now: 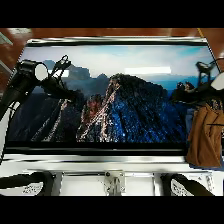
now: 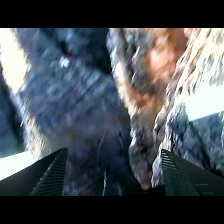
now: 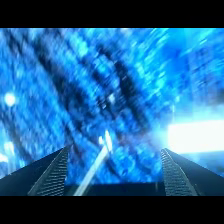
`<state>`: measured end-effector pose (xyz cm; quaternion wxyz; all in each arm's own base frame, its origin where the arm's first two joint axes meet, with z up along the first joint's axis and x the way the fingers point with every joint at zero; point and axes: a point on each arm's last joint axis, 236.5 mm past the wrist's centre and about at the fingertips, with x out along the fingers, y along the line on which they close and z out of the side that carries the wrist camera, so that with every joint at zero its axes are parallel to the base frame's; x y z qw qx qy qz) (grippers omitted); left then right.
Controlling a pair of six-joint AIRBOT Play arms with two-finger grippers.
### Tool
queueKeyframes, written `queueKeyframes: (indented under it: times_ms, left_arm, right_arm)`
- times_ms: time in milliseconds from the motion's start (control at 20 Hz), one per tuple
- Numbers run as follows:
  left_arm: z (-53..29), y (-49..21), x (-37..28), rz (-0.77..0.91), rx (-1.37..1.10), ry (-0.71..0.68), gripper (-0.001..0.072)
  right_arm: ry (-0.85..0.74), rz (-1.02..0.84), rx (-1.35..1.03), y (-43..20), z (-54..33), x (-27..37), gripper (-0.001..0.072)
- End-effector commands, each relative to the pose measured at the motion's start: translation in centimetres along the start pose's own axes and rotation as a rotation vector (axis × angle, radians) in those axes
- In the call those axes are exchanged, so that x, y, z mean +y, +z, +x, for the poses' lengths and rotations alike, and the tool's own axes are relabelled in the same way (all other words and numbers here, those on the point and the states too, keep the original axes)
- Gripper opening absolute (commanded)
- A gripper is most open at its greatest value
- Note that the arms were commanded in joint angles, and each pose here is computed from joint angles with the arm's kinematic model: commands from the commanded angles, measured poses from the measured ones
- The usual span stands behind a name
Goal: Fold the shirts.
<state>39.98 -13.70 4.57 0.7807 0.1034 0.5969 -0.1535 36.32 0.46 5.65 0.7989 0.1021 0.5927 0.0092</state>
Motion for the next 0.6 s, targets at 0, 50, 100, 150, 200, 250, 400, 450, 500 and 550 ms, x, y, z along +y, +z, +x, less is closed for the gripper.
queueKeyframes:
  times_ms: [0, 50, 100, 150, 200, 250, 400, 450, 500, 550]
  left_arm:
    - [0.31, 1.35, -1.23, -0.001, -0.050, -0.033, 0.0701]
    - [0.38, 1.34, -1.23, -0.001, -0.049, -0.033, 0.0701]
    - [0.49, 1.35, -1.22, -0.001, -0.047, -0.033, 0.0701]
    - [0.60, 1.42, -1.22, -0.001, -0.049, -0.032, 0.0701]
    - [0.70, 1.45, -1.21, -0.001, -0.049, -0.032, 0.0701]
    - [0.72, 1.45, -1.21, -0.001, -0.048, -0.032, 0.0701]
    - [0.72, 1.44, -1.20, -0.001, -0.048, -0.032, 0.0701]
    - [0.72, 1.45, -1.20, -0.001, -0.048, -0.032, 0.0701]
    - [0.75, 1.45, -1.20, -0.001, -0.048, -0.032, 0.0701]
    - [0.81, 1.46, -1.20, -0.001, -0.047, -0.032, 0.0701]
  right_arm:
    - [-0.005, -0.040, 0.077, -1.30, 1.46, 1.47, 0.0679]
    - [-0.005, -0.035, 0.076, -1.26, 1.47, 1.48, 0.0679]
    - [-0.006, -0.036, 0.074, -1.23, 1.48, 1.44, 0.0680]
    - [-0.006, -0.036, 0.074, -1.23, 1.48, 1.44, 0.0679]
    - [-0.006, -0.036, 0.074, -1.22, 1.48, 1.45, 0.0679]
    - [-0.006, -0.036, 0.074, -1.22, 1.48, 1.45, 0.0679]
    - [-0.006, -0.036, 0.074, -1.22, 1.48, 1.45, 0.0679]
    - [-0.006, -0.036, 0.074, -1.22, 1.48, 1.45, 0.0680]
    - [-0.006, -0.036, 0.074, -1.22, 1.48, 1.45, 0.0679]
    - [-0.006, -0.036, 0.074, -1.22, 1.48, 1.45, 0.0679]
